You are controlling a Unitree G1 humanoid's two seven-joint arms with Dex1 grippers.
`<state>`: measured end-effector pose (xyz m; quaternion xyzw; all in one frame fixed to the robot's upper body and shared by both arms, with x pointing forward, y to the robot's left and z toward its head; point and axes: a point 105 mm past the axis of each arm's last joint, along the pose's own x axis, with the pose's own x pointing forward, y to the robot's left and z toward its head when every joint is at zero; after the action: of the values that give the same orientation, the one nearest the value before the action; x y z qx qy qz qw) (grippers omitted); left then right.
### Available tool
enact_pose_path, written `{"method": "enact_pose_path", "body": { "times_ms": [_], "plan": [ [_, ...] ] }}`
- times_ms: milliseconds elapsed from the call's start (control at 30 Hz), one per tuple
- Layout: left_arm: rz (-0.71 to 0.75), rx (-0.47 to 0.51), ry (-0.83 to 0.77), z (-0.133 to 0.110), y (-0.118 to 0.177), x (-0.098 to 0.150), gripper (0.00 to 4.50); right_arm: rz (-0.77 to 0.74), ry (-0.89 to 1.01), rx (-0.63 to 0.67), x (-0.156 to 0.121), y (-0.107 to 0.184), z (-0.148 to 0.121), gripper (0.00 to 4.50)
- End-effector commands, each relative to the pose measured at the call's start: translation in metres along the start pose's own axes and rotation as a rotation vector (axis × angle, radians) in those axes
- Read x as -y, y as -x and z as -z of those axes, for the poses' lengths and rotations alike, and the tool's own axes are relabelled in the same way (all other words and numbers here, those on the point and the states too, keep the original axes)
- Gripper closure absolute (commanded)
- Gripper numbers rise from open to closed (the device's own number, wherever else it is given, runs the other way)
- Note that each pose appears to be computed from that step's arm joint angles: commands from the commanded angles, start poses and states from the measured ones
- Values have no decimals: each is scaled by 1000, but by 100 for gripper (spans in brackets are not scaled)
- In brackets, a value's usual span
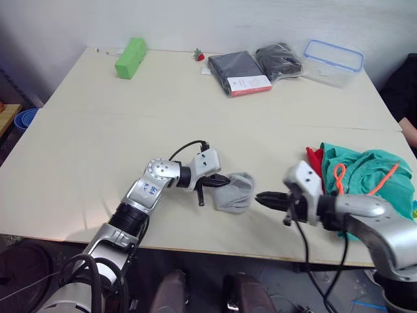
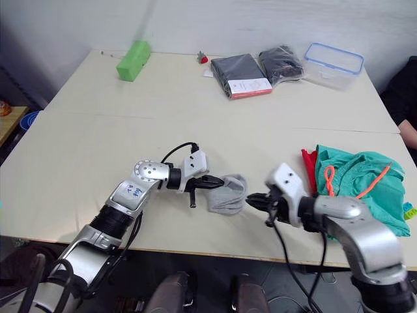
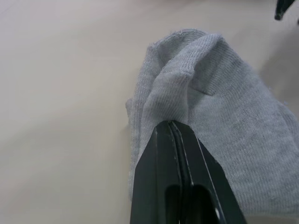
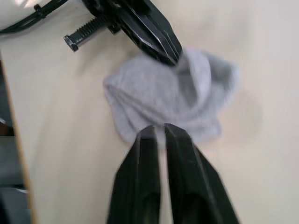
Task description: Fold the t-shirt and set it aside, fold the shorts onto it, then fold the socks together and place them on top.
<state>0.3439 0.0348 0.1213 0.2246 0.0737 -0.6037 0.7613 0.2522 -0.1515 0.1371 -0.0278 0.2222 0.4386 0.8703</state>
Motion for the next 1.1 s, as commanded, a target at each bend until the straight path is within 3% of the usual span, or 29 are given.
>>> {"method": "enact_pose_path", "body": {
  "times_ms": [33,167,300,500,900,1000,1100],
  "plan": [
    [3,34,-32,-11,6,3,450,-56,-205,36,-10,-3,3,263],
    [13,22,-49,-9,8,7,450,-5,-538,82,6,-23,14,130],
    [1,9,-53,-7,9,7,450,-48,-677,59,1,-37,29,1],
    [-14,5,-48,-8,13,7,450,-90,-767,32,-6,-49,35,1],
    [-29,-1,-49,-9,16,6,450,-136,-831,9,-2,-86,9,1],
    [-33,-2,-48,-9,16,5,450,-126,-842,8,1,-95,3,64],
    [-36,-3,-47,-9,18,5,450,-95,-861,17,7,-97,3,171]
  ]
}}
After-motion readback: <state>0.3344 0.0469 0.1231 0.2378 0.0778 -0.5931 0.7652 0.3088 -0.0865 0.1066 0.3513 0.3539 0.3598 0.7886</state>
